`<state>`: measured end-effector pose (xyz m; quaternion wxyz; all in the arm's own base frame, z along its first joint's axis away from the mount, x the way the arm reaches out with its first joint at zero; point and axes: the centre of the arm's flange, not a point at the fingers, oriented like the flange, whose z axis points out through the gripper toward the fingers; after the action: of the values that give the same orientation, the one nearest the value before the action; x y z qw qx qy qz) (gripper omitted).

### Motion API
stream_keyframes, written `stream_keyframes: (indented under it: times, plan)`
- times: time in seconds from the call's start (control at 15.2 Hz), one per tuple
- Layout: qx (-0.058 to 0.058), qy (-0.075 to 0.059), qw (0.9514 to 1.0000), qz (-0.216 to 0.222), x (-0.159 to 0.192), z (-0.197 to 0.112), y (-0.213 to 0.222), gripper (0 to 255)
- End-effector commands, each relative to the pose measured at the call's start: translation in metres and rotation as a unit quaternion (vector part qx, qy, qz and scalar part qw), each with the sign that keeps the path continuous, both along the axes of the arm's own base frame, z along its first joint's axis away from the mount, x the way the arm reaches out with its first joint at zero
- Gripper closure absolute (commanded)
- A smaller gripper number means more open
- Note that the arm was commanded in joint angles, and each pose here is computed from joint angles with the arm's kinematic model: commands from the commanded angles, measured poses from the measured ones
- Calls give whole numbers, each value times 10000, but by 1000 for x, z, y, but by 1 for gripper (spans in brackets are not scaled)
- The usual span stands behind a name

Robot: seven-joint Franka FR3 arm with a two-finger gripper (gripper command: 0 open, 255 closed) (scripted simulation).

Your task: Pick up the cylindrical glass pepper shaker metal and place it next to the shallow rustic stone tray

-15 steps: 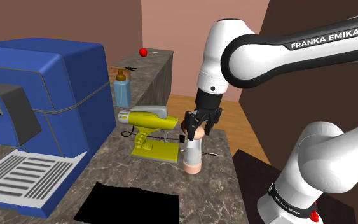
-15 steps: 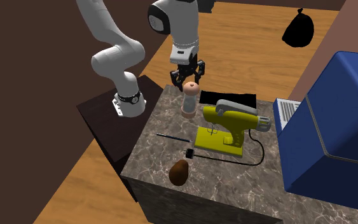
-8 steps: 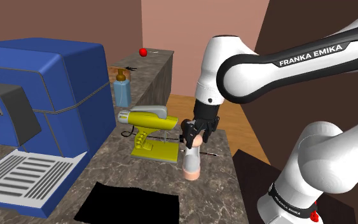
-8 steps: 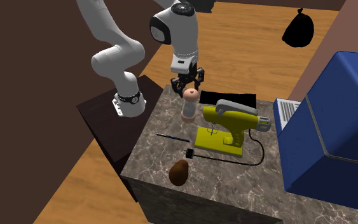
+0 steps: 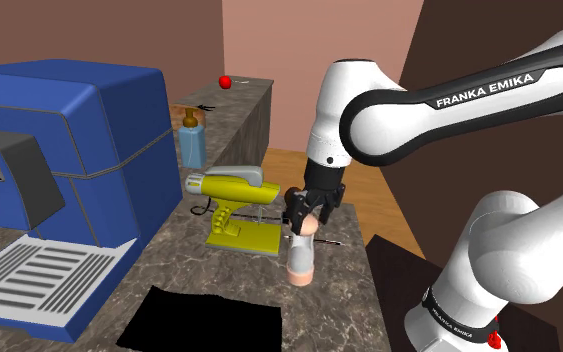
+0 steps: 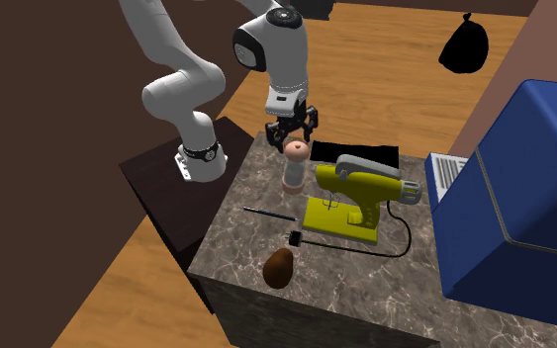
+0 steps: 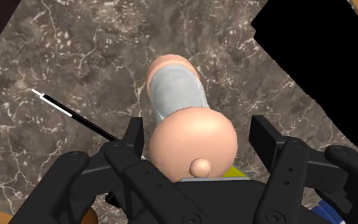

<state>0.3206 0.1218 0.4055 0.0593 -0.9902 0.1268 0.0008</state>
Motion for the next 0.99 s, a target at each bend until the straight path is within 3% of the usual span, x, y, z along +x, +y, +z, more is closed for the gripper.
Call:
stream_keyframes:
  times: [0.0,0.26,0.53,0.92]
  plan:
    - [0,-1,10000,0,0,0,0,0]
    - [0,-1,10000,0,0,0,0,0]
    - [0,-1,10000,0,-1,50,-6,0]
    - [0,-1,10000,0,-1,50,-6,0]
